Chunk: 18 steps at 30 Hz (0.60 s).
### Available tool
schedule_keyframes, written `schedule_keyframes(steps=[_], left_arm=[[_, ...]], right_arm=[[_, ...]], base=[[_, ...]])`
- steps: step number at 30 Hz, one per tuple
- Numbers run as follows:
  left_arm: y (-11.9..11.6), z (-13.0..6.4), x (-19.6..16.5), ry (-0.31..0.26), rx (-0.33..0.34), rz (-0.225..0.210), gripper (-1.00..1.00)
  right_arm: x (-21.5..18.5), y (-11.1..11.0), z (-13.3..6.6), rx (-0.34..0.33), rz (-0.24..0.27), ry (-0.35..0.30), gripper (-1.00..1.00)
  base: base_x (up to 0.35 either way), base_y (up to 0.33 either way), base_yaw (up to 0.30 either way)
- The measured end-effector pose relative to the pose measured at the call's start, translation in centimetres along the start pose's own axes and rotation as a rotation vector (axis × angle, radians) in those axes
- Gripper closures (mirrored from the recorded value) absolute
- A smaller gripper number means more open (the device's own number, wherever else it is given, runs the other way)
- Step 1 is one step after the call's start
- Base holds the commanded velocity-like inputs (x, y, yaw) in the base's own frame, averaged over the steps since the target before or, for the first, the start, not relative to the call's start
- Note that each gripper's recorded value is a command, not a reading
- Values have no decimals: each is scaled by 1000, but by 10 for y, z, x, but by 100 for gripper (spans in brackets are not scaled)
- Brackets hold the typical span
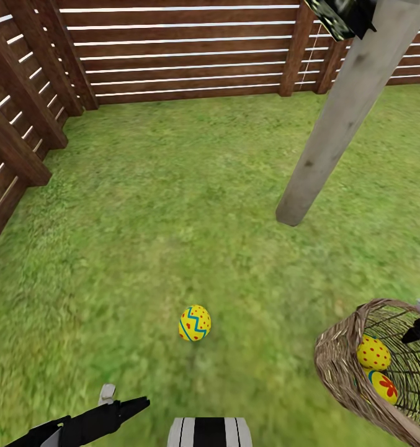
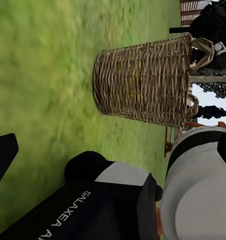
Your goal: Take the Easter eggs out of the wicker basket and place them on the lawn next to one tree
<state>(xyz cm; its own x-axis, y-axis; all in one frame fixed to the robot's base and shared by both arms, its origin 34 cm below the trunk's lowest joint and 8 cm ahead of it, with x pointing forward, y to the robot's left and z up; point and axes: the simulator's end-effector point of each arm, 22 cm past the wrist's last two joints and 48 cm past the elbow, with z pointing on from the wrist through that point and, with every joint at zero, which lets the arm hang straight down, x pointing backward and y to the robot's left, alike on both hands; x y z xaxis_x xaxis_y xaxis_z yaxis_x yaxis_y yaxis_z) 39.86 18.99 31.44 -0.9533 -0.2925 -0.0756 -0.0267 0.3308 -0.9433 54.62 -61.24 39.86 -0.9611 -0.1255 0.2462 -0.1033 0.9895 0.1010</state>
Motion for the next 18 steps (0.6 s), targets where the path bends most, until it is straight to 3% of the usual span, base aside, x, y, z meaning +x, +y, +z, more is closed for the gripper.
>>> schedule_keyframes(steps=[6, 18], left_arm=[[12, 3, 4, 0, 0, 0, -100], [37, 10, 12, 0, 2, 1, -100]], right_arm=[[-3, -18, 13, 74, 11, -14, -100], [2, -27, 39, 93, 19, -10, -100]], base=[[0, 0, 0], [0, 0, 0]])
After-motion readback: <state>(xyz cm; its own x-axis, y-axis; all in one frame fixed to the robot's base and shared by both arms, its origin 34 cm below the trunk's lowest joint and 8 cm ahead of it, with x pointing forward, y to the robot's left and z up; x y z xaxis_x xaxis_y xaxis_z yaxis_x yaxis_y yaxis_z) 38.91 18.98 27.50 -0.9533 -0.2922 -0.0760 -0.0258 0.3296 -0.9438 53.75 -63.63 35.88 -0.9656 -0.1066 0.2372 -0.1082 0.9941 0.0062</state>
